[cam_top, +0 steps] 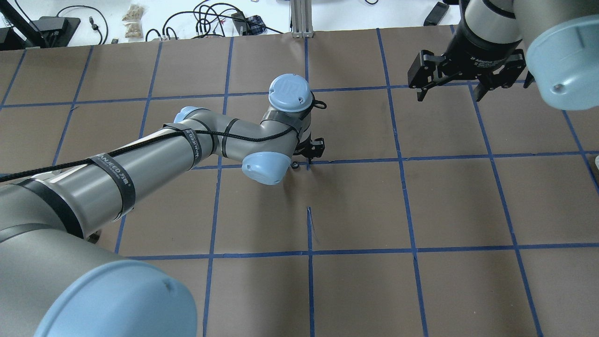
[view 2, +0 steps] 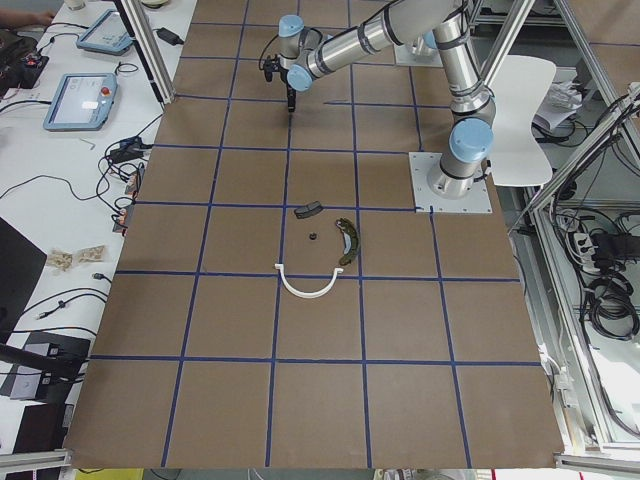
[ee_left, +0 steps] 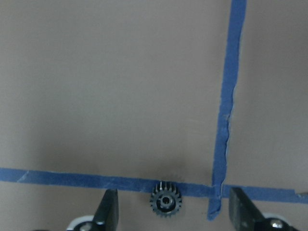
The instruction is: Place bearing gear from tray to pile
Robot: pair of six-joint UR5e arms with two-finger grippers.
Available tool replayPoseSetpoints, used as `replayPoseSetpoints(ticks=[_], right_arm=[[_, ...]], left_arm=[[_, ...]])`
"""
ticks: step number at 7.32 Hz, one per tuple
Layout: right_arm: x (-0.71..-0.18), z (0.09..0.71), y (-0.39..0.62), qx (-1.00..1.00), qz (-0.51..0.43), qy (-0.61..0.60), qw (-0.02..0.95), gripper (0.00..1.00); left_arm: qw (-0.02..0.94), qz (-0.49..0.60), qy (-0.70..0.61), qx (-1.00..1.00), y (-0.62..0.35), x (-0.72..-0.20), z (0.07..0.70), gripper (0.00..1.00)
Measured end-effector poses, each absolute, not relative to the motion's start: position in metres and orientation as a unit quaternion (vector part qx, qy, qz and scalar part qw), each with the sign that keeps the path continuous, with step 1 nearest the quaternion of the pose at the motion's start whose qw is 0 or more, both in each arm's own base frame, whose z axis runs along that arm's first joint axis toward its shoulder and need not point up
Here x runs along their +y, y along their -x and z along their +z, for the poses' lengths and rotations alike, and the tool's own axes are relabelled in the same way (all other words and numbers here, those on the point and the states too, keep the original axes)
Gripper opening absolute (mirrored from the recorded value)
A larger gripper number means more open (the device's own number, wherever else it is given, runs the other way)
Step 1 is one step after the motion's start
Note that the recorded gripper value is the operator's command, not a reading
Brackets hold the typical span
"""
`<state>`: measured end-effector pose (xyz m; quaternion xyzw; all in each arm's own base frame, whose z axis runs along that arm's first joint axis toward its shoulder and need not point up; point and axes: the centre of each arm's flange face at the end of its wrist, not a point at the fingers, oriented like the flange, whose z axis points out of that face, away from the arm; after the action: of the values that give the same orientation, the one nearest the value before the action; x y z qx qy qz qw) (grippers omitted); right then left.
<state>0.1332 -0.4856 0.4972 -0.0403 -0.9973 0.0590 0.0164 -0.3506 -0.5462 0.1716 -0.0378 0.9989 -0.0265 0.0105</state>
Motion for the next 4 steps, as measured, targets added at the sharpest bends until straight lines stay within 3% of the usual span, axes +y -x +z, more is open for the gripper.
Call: replayPoseSetpoints(ticks=[4], right_arm=[[-0.485, 0.497, -0.133, -0.997, 0.059, 0.040, 0.016, 1.00]], left_arm=[[0.009, -0.033, 0.039, 0.999, 0.342, -0.553, 0.183, 0.00]])
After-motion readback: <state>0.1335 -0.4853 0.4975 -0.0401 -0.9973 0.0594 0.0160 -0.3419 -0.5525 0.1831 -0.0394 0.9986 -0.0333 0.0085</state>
